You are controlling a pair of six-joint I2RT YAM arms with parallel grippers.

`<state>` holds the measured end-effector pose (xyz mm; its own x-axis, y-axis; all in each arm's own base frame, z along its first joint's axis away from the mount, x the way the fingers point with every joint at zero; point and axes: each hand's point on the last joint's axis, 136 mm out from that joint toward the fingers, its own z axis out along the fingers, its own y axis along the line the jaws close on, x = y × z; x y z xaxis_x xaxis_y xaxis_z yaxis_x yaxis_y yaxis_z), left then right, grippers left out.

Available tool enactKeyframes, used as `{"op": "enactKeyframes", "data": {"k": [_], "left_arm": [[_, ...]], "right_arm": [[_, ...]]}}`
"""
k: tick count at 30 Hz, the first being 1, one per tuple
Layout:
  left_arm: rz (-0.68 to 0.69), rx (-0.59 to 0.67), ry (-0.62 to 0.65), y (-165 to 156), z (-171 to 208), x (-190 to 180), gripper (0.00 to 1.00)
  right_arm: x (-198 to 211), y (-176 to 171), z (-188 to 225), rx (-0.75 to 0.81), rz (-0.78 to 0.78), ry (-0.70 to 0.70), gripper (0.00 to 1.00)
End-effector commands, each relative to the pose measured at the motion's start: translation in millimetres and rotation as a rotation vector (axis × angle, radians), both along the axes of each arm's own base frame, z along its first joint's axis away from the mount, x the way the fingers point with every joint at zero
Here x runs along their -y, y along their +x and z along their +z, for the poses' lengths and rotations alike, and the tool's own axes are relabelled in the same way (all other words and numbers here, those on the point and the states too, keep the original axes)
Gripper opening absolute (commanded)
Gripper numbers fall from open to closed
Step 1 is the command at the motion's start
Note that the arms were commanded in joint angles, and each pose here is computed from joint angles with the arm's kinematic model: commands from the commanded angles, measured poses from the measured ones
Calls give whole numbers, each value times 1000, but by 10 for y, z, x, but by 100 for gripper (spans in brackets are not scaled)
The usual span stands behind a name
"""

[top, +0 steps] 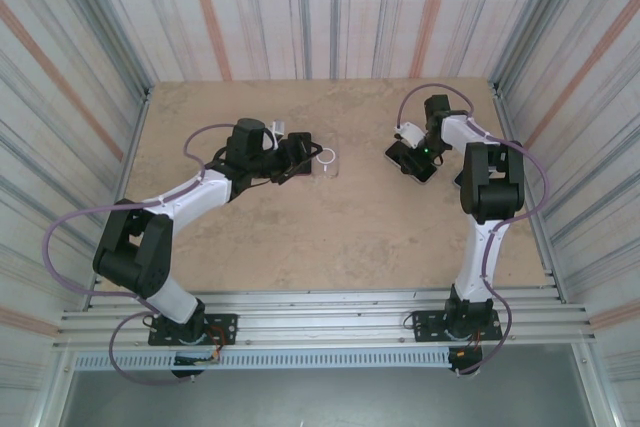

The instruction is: Take the phone out of the phone case

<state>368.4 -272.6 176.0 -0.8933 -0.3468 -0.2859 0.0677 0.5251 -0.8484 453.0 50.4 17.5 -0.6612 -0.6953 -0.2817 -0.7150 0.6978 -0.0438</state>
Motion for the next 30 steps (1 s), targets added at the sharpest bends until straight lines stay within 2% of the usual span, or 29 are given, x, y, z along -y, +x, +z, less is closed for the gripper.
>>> {"op": "enactKeyframes", "data": {"k": [1, 9, 21, 30], "left_arm": [[-25, 46, -15, 41, 120, 29, 96], [-27, 48, -19, 58, 143, 59, 95], [-30, 74, -18, 122, 184, 211, 94], [10, 99, 1, 250, 163, 390, 91]], "right_arm": [[131, -423, -508, -206, 6, -71, 70], [-2, -247, -244, -115, -29, -2, 55], [-185, -106, 323, 17, -102, 178, 48], [-395, -128, 757, 114, -136, 355, 48]]}}
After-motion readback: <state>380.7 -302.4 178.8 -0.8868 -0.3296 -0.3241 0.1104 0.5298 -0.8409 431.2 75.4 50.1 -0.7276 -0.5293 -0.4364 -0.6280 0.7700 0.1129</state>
